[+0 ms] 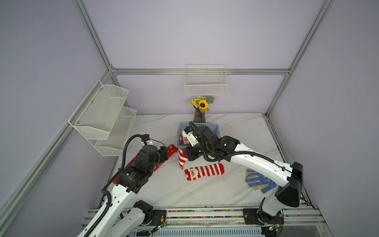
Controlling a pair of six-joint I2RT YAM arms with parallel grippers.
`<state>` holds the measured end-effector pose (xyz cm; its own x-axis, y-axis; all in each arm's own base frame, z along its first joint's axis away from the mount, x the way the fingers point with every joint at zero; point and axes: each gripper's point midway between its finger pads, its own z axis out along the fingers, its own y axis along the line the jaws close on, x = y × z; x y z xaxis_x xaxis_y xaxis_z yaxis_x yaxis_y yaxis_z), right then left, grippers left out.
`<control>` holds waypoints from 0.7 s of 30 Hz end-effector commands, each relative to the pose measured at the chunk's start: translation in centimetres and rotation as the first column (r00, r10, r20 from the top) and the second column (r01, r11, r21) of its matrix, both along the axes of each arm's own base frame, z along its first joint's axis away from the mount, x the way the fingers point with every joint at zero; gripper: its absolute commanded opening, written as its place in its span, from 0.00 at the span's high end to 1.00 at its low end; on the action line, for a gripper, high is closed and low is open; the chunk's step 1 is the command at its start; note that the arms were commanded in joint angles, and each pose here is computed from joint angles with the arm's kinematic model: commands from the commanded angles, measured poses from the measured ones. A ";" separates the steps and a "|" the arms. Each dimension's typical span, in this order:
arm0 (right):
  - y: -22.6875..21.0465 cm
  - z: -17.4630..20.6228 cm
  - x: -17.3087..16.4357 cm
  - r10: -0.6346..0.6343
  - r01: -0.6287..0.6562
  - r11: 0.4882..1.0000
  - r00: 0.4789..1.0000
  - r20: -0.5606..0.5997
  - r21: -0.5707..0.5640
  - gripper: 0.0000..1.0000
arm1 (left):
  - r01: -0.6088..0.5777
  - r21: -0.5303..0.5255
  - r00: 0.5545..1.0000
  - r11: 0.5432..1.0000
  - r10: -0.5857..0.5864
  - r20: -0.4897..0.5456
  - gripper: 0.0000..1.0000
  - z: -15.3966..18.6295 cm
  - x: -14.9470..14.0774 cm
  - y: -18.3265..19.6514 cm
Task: Place the socks together as a pair
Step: Place the sock in the sock.
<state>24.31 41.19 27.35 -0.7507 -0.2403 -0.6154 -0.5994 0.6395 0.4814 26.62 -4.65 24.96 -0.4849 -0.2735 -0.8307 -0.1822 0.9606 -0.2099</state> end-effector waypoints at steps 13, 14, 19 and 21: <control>-4.8 -4.6 -1.0 -0.055 0.082 0.991 0.970 -0.238 0.106 1.00 | -0.040 -0.117 0.998 0.992 0.033 -0.056 0.12 -2.5 -1.3 0.0; -6.1 -6.1 -0.8 -0.073 0.098 0.992 0.963 -0.260 0.083 1.00 | -0.033 -0.130 0.997 0.991 0.023 -0.071 0.12 -3.1 -1.4 -0.3; -11.7 -12.0 -0.4 -0.149 0.150 0.988 0.937 -0.317 -0.022 1.00 | 0.062 -0.221 0.986 0.973 -0.094 -0.136 0.14 -6.1 -1.5 -3.1; -12.5 -13.3 -0.6 -0.150 0.143 0.989 0.936 -0.319 -0.047 1.00 | 0.087 -0.255 0.976 0.963 -0.133 -0.172 0.14 -7.6 -1.7 -4.1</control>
<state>24.79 29.03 14.09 -0.9433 -0.0743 -0.3236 -0.2681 0.7455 0.6102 24.94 -6.80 18.95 -0.6192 -0.3612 -0.6972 -0.1703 0.9286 -0.3298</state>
